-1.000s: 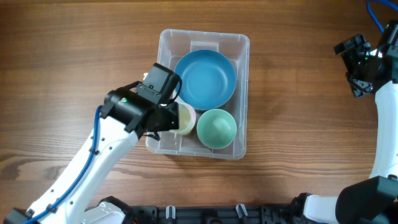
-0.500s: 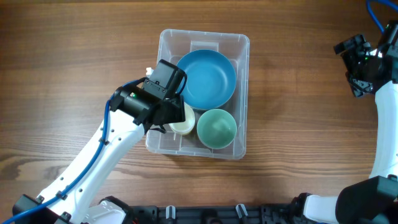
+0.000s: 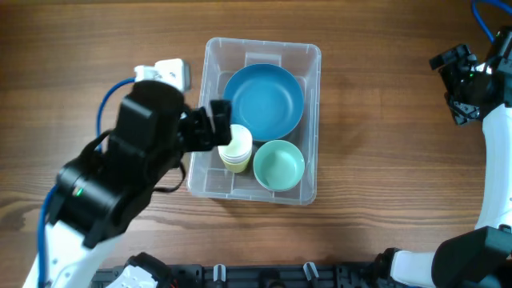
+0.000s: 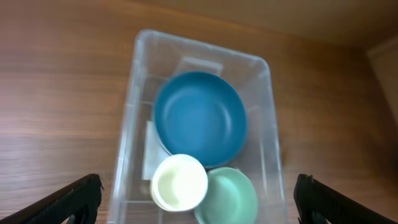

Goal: Pack container

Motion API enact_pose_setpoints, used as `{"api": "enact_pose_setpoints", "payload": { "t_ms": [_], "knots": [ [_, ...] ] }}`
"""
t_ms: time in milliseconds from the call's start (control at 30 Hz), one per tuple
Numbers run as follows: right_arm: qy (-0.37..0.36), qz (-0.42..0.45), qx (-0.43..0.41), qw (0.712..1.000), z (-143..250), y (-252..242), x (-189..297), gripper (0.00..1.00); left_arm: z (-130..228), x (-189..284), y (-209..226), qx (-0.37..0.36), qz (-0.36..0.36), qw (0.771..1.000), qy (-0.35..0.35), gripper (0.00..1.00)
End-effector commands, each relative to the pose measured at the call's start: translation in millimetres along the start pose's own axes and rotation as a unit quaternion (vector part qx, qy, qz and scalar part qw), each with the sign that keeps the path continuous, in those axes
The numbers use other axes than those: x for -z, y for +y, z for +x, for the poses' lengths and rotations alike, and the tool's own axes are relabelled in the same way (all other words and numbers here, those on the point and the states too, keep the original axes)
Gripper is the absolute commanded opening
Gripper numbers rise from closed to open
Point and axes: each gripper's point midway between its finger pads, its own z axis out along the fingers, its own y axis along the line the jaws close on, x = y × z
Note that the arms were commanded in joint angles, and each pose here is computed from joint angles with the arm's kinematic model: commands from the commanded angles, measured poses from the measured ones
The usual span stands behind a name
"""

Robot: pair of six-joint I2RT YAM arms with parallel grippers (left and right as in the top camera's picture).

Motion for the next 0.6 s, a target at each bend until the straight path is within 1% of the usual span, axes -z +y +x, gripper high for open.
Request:
{"api": "enact_pose_setpoints", "payload": {
  "t_ms": [0,67,200,300,400,433,567],
  "knots": [
    [0.002,-0.003,-0.005,1.000,-0.3,3.2,-2.1,1.00,-20.7,20.4,29.3,-0.013,-0.074,0.995,-0.066,1.00],
    [0.002,-0.003,-0.005,1.000,-0.4,3.2,-2.1,1.00,-20.5,30.6,39.1,-0.012,-0.092,0.993,-0.076,1.00],
    [0.002,-0.003,-0.005,1.000,-0.4,3.3,-2.1,1.00,-18.4,52.5,46.7,-0.020,-0.090,0.991,-0.092,1.00],
    [0.002,-0.003,-0.005,1.000,-0.4,3.2,-2.1,1.00,-16.5,68.5,66.0,0.002,-0.098,0.989,-0.112,1.00],
    [0.002,-0.003,-0.005,1.000,-0.3,3.2,-2.1,1.00,2.6,76.3,99.8,0.058,-0.106,0.985,-0.123,1.00],
    [0.002,-0.003,-0.005,1.000,-0.3,3.2,-2.1,1.00,7.7,76.7,106.9,0.062,-0.108,0.984,-0.131,1.00],
    [0.002,-0.003,-0.005,1.000,-0.3,3.2,-2.1,1.00,33.9,67.8,127.9,0.042,-0.116,0.978,-0.171,1.00]
  ]
}}
